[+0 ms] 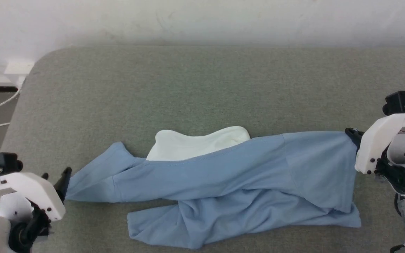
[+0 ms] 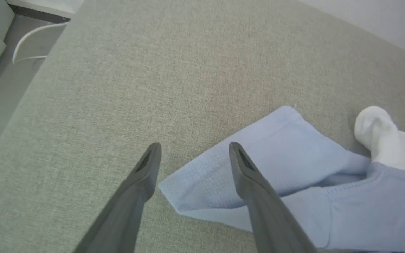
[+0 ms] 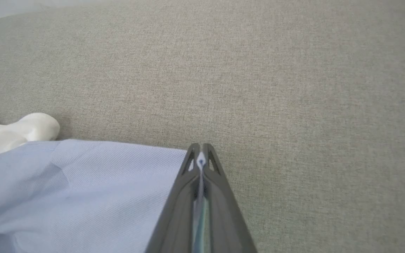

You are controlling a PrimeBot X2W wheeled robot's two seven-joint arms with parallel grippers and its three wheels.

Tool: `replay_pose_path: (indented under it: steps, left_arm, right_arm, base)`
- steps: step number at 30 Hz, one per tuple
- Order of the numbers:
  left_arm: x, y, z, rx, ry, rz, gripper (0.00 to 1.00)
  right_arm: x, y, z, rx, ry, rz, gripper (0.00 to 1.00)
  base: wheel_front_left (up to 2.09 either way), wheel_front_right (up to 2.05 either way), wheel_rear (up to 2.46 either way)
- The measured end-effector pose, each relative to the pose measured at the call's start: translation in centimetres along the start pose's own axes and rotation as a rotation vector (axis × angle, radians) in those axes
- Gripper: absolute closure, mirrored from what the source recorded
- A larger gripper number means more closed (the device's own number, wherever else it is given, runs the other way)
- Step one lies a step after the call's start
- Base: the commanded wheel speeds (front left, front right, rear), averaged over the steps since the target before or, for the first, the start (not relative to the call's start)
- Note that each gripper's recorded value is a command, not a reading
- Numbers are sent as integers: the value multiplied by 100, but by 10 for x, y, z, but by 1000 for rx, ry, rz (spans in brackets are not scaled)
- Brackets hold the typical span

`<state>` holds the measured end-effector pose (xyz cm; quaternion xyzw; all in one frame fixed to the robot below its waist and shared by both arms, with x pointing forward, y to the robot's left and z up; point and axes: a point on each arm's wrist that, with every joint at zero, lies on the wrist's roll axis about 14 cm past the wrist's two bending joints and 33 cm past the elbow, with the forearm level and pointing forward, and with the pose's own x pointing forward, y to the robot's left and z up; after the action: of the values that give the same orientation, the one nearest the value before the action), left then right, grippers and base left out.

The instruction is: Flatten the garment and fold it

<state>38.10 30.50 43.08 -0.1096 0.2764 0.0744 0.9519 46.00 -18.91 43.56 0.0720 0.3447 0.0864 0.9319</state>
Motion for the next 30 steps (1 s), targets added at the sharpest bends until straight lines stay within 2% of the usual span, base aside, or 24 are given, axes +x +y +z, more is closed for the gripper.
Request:
replay_pose_path:
  steps: [6,9,10,12,13,17,23,27,30]
  left_arm:
    - [14,-12,-50,-30,336,-57,0]
    - [18,-13,-64,-43,448,-59,0]
    - [19,-14,-66,-45,477,-62,16]
    - [20,-16,-68,-52,521,-70,91]
    - [20,-18,-69,-58,540,-76,100]
    - [18,-27,-73,-62,570,-106,100]
    - [21,-33,-44,65,393,-105,100]
    - [26,-38,37,174,126,-69,100]
    - [21,-46,105,253,-78,-41,100]
  right_arm:
    - [-7,0,-6,17,-5,-5,100]
    - [-9,-1,-8,31,-6,-8,100]
    - [-9,-2,-9,35,-7,-11,100]
    - [-10,-6,-11,40,-5,-22,100]
    - [-11,-8,-12,42,-5,-27,100]
    - [-14,-8,-7,34,-30,-30,100]
    - [-23,-5,15,-47,-118,-32,100]
    - [-34,-12,39,-107,-176,-61,100]
    - [-45,-17,73,-150,-252,-90,100]
  base:
    - [0,0,0]
    - [0,0,0]
    - [0,0,0]
    - [0,0,0]
    - [0,0,0]
    - [0,0,0]
    - [0,0,0]
    - [0,0,0]
    - [0,0,0]
